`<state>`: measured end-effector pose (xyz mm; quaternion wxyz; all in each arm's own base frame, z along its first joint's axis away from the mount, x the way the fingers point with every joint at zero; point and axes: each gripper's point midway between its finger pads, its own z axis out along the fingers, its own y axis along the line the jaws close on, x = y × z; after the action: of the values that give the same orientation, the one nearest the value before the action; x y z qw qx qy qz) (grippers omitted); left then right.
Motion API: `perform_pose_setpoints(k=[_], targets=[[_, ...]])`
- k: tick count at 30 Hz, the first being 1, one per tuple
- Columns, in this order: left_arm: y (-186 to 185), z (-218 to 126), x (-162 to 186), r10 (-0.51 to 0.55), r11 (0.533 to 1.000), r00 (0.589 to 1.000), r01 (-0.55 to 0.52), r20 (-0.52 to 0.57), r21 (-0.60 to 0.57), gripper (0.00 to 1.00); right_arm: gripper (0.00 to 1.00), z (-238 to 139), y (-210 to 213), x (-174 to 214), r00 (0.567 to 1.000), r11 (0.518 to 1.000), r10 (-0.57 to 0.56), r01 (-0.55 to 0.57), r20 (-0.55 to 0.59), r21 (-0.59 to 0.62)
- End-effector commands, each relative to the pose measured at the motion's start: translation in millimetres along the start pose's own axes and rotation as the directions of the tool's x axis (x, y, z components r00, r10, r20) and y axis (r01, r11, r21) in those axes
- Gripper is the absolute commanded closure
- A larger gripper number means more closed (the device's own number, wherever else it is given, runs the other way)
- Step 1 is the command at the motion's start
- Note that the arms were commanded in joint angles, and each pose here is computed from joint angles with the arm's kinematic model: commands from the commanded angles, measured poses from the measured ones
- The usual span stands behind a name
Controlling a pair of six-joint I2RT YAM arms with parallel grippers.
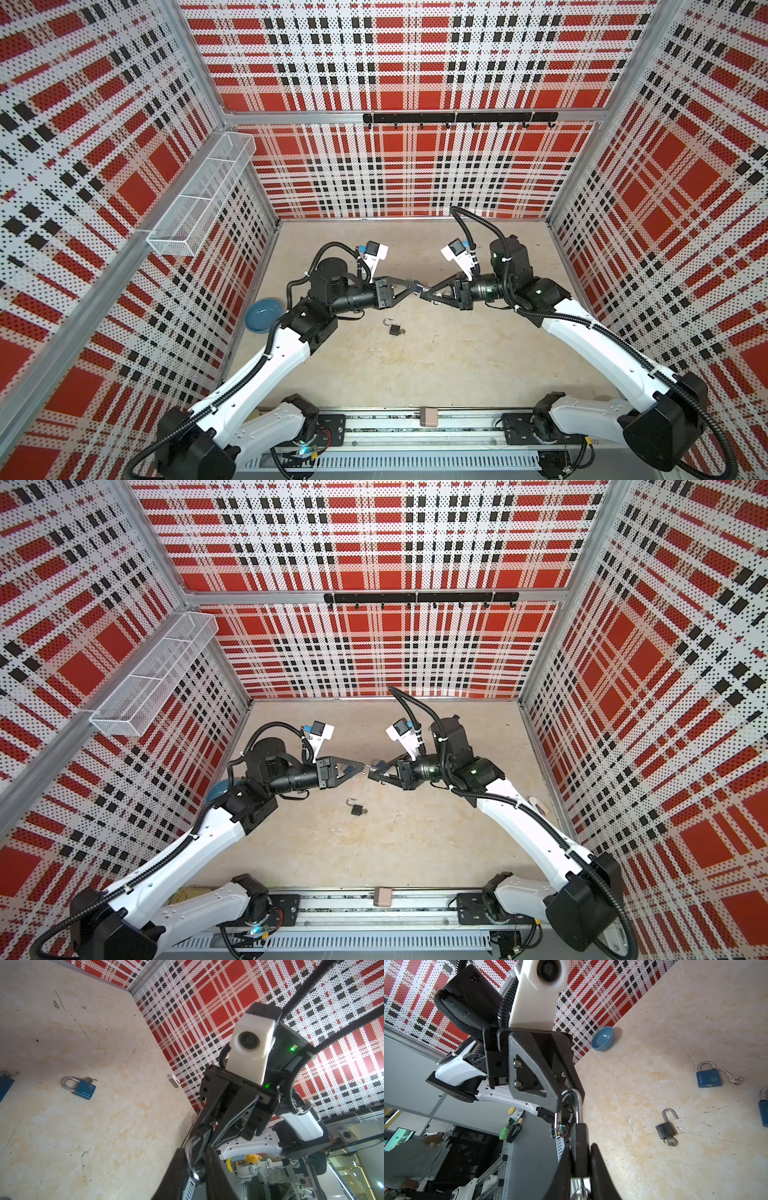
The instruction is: Lock with the key
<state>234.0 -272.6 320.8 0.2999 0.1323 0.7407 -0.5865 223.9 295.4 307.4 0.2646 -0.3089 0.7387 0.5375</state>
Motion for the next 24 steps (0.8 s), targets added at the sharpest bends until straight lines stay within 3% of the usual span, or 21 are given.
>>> perform_pose_setpoints(k=[1, 10, 24], targets=[[-1.0, 1.5, 5.8, 0.011, 1.0, 1.0, -0.01, -0.022, 0.016, 0.84, 1.0, -3.8, 14.2, -19.3, 0.997, 0.997, -0.066, 0.068, 0.045, -0.036], [4.4, 2.4, 6.2, 0.006, 1.0, 1.0, -0.006, -0.022, 0.003, 1.0, 1.0, -5.3, 30.5, -20.6, 0.998, 0.991, -0.052, 0.057, 0.046, -0.125], [24.5, 3.9, 7.4, 0.033, 0.998, 0.999, -0.033, -0.006, -0.054, 1.0, 1.0, -12.2, 58.6, -20.0, 0.999, 0.962, -0.017, 0.027, 0.039, -0.271]])
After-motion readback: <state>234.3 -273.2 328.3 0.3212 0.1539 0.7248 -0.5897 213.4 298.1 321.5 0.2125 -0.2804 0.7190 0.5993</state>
